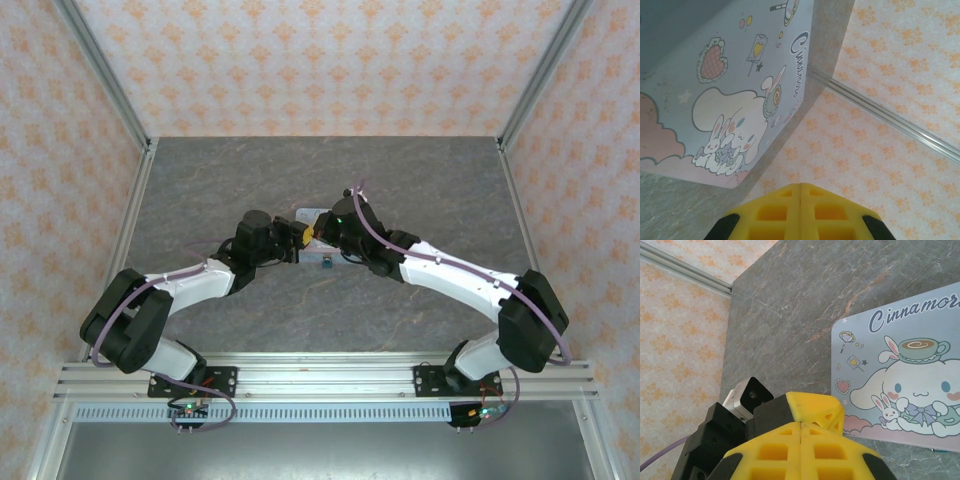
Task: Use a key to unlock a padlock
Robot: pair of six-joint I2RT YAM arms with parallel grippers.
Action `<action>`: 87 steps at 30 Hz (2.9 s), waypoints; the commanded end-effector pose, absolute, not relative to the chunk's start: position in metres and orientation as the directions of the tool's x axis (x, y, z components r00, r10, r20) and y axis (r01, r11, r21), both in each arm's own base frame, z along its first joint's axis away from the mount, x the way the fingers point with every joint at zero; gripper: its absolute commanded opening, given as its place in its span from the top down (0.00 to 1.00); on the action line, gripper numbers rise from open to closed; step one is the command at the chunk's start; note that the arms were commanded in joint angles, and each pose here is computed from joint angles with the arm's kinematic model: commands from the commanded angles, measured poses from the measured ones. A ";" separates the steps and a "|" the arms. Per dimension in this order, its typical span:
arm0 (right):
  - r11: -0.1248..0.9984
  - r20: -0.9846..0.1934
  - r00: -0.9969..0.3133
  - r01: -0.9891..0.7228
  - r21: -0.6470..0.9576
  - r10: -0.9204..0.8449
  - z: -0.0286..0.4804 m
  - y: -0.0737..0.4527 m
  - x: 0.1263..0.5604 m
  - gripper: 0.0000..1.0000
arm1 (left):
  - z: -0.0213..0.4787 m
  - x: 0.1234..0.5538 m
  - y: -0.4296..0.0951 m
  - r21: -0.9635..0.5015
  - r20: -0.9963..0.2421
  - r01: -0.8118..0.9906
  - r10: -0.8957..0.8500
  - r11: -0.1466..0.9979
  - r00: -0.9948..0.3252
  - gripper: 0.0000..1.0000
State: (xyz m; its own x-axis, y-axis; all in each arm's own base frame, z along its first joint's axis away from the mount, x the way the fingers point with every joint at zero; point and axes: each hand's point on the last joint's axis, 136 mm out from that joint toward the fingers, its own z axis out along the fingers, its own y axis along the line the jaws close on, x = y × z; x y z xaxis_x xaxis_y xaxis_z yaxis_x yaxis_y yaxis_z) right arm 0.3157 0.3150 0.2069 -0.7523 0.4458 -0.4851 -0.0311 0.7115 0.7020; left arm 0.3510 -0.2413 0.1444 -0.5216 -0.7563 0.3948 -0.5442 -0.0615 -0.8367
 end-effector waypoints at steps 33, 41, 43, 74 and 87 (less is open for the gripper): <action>0.662 -0.449 -0.748 -0.017 0.749 0.488 0.207 0.327 0.329 1.00 | 0.169 0.356 -0.256 -0.850 0.440 -0.507 -0.720 -0.142 -0.537 0.45; 0.662 -0.453 -0.743 -0.017 0.749 0.493 0.208 0.322 0.326 1.00 | 0.163 0.355 -0.253 -0.846 0.437 -0.515 -0.729 -0.135 -0.527 0.61; 0.664 -0.457 -0.740 -0.018 0.747 0.494 0.210 0.320 0.326 1.00 | 0.160 0.353 -0.253 -0.844 0.435 -0.520 -0.734 -0.130 -0.522 0.63; 0.665 -0.468 -0.721 -0.013 0.746 0.511 0.212 0.308 0.322 1.00 | 0.140 0.348 -0.246 -0.833 0.407 -0.547 -0.761 -0.083 -0.505 0.86; 0.653 -0.456 -0.705 0.013 0.757 0.543 0.206 0.289 0.312 0.93 | 0.149 0.351 -0.245 -0.864 0.326 -0.504 -0.778 -0.014 -0.537 1.00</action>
State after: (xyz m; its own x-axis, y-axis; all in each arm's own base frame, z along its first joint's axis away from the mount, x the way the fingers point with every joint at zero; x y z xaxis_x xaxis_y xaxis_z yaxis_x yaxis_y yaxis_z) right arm 0.3104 0.3007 0.1917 -0.7460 0.4936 -0.4470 0.0125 0.6815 0.7317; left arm 0.3489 -0.2448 0.1443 -0.5192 -0.7588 0.3932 -0.5359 -0.0693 -0.8414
